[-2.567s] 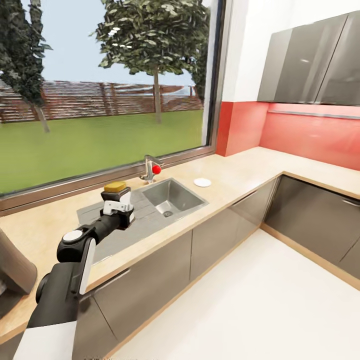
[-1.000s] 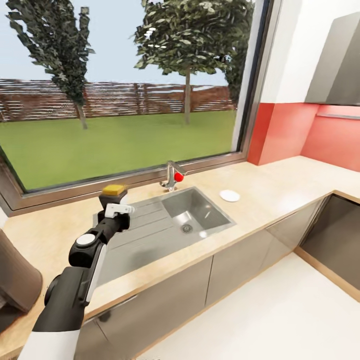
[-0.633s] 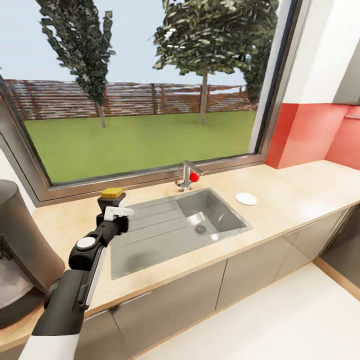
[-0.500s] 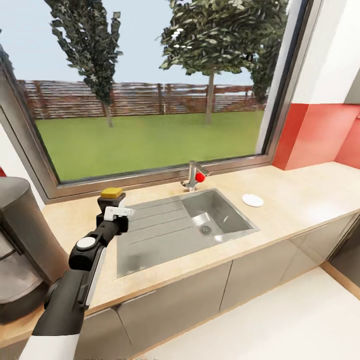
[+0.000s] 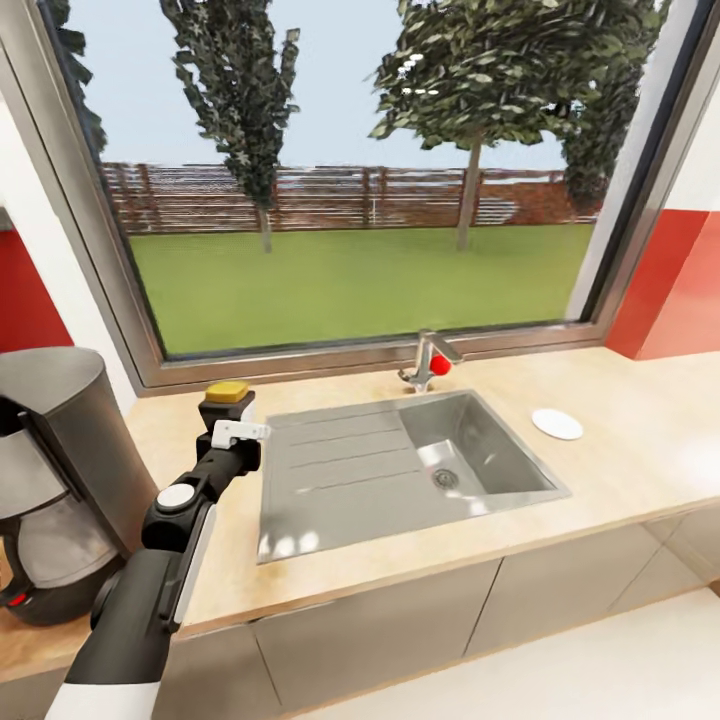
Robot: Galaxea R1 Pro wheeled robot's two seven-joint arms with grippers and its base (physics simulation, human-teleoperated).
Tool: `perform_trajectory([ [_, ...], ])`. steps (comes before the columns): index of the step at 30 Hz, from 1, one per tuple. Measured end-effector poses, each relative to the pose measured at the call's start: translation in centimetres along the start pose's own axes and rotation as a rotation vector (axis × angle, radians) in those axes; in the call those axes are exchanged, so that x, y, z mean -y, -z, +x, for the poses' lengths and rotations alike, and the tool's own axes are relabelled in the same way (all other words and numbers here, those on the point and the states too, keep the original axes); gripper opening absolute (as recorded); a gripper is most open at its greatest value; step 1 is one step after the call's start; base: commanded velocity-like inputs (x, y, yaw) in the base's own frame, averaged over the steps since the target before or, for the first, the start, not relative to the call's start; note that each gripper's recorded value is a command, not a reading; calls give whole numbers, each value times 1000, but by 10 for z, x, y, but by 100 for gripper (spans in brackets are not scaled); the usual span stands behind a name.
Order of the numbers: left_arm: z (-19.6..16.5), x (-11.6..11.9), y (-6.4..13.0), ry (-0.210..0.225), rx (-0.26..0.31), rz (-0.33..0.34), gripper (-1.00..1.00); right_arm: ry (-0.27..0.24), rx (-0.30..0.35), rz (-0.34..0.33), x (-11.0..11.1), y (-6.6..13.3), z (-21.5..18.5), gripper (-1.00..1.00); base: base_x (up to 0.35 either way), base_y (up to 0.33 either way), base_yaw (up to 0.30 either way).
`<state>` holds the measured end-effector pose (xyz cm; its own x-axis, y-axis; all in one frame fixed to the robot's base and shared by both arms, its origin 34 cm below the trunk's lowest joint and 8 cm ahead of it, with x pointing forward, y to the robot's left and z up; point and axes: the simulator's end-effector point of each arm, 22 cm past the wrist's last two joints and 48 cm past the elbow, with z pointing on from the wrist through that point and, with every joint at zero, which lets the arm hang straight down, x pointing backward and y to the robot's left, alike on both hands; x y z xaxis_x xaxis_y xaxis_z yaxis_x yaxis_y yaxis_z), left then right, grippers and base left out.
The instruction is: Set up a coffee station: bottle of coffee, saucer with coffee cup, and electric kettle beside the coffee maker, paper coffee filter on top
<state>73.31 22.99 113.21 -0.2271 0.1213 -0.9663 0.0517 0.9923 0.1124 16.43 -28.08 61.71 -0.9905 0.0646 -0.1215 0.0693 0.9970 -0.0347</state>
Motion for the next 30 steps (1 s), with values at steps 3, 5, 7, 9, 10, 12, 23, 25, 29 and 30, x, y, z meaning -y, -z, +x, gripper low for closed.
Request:
perform_trajectory([
  [3,-1,0,0,0,2,0,-100,0,1,0,0,0,0,100,235,-197,277],
  [5,0,0,0,2,2,1,-100,0,0,0,0,0,0,100,144,-230,277],
  [7,2,1,0,3,0,2,-100,0,0,0,0,0,0,100,62,-146,277],
  [9,6,2,1,4,-7,5,-100,0,0,0,0,0,0,100,28,-65,277],
  [10,8,3,2,5,-10,6,-100,0,0,0,0,0,0,100,14,-41,277],
  [12,8,3,2,3,-3,5,-100,0,1,0,0,0,0,100,3,-199,277],
  [23,8,3,3,2,5,5,-100,0,0,0,0,0,0,100,0,-260,277],
  [25,8,3,3,1,4,5,-100,0,0,0,0,0,0,100,0,-268,277],
  [29,8,3,3,1,4,5,-100,1,0,0,0,0,0,100,37,-268,272],
  [30,8,3,3,1,4,5,-100,1,0,0,0,0,0,100,77,-268,182],
])
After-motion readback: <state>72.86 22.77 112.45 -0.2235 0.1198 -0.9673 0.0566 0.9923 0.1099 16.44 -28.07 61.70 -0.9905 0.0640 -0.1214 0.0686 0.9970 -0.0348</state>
